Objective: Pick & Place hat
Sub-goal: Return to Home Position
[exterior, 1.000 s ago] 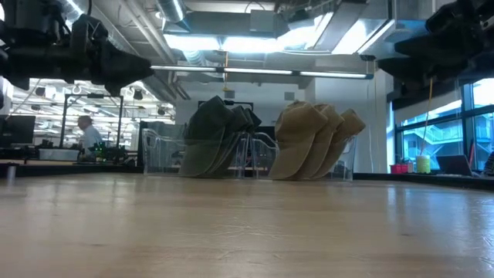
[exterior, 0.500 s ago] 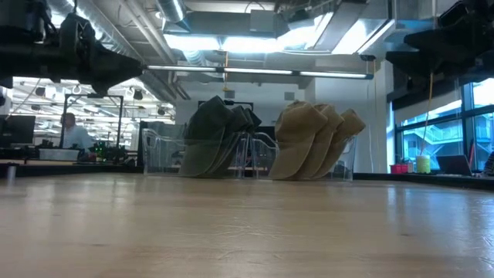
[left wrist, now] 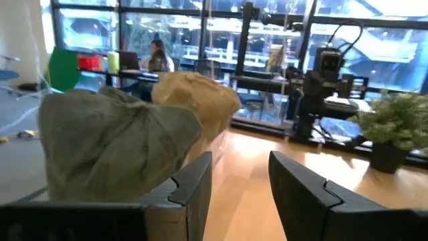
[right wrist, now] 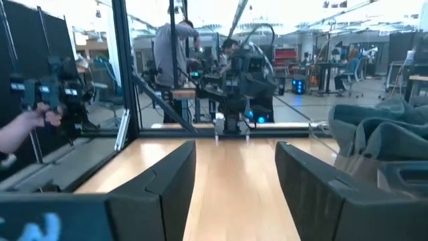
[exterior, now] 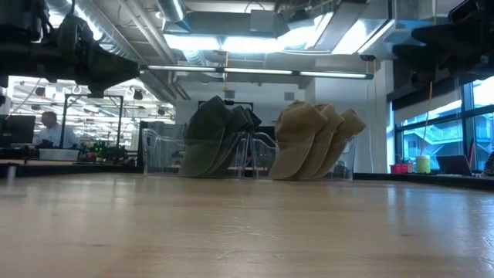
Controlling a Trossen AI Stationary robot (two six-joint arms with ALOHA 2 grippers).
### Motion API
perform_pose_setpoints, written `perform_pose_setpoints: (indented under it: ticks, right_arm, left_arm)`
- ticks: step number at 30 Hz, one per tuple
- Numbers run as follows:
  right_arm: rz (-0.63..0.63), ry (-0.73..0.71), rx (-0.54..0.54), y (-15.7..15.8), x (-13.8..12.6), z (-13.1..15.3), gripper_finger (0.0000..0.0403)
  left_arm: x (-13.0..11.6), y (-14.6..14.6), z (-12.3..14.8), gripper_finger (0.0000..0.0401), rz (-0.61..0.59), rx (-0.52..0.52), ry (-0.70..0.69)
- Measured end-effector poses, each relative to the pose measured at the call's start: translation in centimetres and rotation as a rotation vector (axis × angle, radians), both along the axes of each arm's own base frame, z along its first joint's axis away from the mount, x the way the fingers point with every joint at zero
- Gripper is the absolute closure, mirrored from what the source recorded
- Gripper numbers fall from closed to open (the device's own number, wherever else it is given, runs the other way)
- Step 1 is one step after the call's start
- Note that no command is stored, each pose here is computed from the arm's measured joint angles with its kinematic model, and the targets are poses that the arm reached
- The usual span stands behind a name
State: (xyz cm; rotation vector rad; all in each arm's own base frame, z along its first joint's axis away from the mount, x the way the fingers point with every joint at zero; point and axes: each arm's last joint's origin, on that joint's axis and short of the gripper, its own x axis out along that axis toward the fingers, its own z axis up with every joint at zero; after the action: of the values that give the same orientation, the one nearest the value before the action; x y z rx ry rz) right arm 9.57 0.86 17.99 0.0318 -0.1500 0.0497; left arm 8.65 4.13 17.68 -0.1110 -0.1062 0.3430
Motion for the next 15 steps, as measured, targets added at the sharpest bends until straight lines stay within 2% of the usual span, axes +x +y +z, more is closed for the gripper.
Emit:
perform_pose_setpoints:
  ticks: [3, 10, 15]
  right_arm:
    - [-0.015, 0.016, -0.027, -0.03, 0.00, -0.04, 0.0196]
    - [-0.029, 0.077, -0.010, -0.08, 0.05, -0.58, 0.0196]
    - [-0.039, 0.100, -0.077, -0.09, 0.08, -0.82, 0.0196]
  left_arm:
    - [0.04, -0.07, -0.02, 0.0258, -0.027, -0.022, -0.004]
    - [0.07, -0.07, -0.13, 0.0258, -0.030, -0.028, 0.006]
    - [0.07, -0.07, -0.13, 0.0258, -0.030, -0.019, 0.009]
